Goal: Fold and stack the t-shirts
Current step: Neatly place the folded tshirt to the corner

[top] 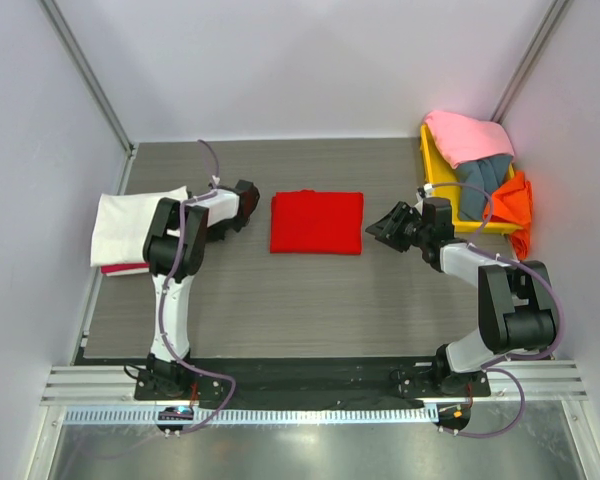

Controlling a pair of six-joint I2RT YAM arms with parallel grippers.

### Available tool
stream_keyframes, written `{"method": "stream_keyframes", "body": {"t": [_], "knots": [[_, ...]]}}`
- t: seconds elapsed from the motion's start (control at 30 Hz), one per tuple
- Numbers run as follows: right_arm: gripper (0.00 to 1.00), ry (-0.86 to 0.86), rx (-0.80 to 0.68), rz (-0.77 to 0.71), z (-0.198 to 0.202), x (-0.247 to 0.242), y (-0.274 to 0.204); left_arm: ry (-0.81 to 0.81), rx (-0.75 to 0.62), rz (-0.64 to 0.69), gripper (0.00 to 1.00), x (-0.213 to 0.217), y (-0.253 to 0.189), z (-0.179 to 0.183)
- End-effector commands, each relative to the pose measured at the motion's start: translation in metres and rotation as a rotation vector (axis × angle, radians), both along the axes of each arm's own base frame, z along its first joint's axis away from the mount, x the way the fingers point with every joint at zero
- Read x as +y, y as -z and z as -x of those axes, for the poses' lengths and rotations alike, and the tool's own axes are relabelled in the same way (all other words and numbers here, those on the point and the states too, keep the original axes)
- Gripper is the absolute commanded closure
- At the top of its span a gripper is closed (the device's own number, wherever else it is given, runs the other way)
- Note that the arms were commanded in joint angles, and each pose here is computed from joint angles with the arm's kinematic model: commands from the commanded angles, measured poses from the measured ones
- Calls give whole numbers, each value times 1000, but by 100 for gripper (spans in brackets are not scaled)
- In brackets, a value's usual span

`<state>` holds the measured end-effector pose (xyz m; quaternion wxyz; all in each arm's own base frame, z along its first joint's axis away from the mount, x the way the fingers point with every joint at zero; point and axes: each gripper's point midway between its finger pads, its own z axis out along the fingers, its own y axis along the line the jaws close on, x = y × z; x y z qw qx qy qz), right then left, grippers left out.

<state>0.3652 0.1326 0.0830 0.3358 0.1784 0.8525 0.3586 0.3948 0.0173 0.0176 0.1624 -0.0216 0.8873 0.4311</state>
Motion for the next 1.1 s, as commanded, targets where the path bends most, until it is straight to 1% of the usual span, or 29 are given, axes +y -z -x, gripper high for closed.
{"method": "stream_keyframes", "body": {"t": [0.0,0.13,0.17,0.27,0.43,0.53,0.57,0.6,0.63,0.67,0.7,0.73,0.77,0.83,0.87,0.9,0.93,0.97,1.0,1.07], "knots": [[51,6,-37,5,-5,-2,-9,3,-47,99,100,-15,4,-4],[51,6,-33,-2,-6,-1,-8,64,-77,75,100,-38,-8,0],[52,6,-30,-1,-5,-1,-6,90,-76,78,100,-49,-10,2],[52,6,-20,-1,-6,-1,-4,110,-81,103,100,-67,-12,6],[52,16,-8,21,-10,-3,1,143,-108,187,100,-98,-18,11],[50,23,-9,23,-15,-4,0,153,-137,259,87,-110,-28,11],[45,23,-6,27,-16,-5,0,158,-134,305,75,-116,-27,13],[39,24,-9,34,-17,-5,-1,164,-143,331,70,-120,-30,12],[26,36,-11,55,-20,-9,0,166,-156,360,64,-123,-35,12],[20,44,-4,67,-21,-11,1,174,-182,405,58,-129,-44,11],[17,44,-10,74,-22,-11,1,179,-203,441,55,-133,-52,10],[16,43,-18,75,-26,-12,-1,189,-216,474,53,-138,-56,10],[16,36,-2,73,-27,-10,4,206,-255,551,48,-148,-69,8],[16,39,-5,57,-35,-8,3,227,-298,635,39,-160,-80,6],[18,42,6,56,-38,-8,9,249,-345,725,17,-172,-89,3],[18,41,8,56,-41,-7,11,262,-365,770,6,-179,-92,1],[22,42,-3,53,-48,-7,8,275,-381,820,0,-186,-94,-1],[24,39,-3,43,-52,-5,9,286,-418,874,0,-193,-94,-7],[25,38,19,40,-54,-4,18,276,-414,939,0,-199,-91,-9],[27,37,22,31,-64,-2,19,274,-436,1011,0,-207,-90,-19]]}}
